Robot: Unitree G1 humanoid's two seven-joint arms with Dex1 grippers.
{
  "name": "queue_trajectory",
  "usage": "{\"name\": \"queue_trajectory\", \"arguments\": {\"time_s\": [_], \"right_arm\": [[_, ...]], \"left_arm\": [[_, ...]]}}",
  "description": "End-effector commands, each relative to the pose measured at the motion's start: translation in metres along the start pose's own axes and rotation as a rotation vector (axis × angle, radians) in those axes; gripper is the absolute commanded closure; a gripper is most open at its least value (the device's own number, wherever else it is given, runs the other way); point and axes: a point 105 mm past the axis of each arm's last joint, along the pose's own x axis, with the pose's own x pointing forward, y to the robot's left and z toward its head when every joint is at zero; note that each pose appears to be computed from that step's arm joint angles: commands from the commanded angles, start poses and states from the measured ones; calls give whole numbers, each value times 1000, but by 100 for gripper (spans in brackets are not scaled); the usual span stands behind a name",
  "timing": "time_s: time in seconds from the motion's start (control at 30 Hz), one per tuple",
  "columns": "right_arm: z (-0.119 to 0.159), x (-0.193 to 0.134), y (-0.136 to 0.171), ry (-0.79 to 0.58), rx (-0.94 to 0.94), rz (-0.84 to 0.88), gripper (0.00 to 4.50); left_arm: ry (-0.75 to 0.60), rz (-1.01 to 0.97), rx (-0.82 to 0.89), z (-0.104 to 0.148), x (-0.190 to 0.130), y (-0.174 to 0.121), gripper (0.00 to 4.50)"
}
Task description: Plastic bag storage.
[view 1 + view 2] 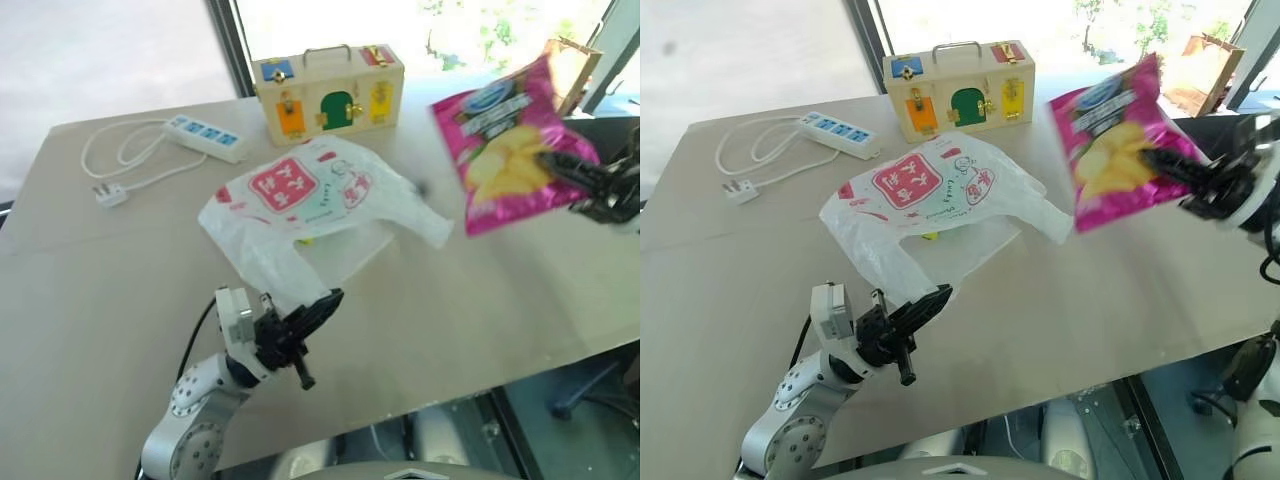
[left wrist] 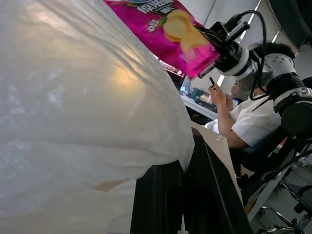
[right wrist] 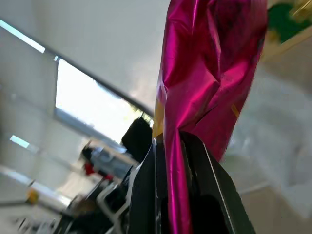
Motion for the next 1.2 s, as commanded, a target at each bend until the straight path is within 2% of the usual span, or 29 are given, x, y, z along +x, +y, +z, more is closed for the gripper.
{"name": "queue_trajectory", "arguments": {"time_s": [0.03, 0.17, 0.37, 0.73, 0.83, 1.2], "right_arm": [[-61, 2, 26, 282, 108, 153, 448], [-90, 4, 30, 370, 221, 216, 448], [-107, 7, 27, 356, 315, 261, 448], [-104, 57, 5, 167, 391, 315, 448], [-116, 75, -1, 149, 463, 333, 448], [-154, 65, 6, 220, 572, 337, 448]], "left_arm": [[-28, -50, 13, 7, -2, -9, 450], [-34, -53, 18, 7, -3, -10, 450], [-48, -54, 30, 8, -2, -11, 450], [-54, -72, 22, 8, 1, -14, 450], [-62, -69, 32, 10, 2, -12, 450], [-89, -53, 45, 14, 9, -9, 450]]}}
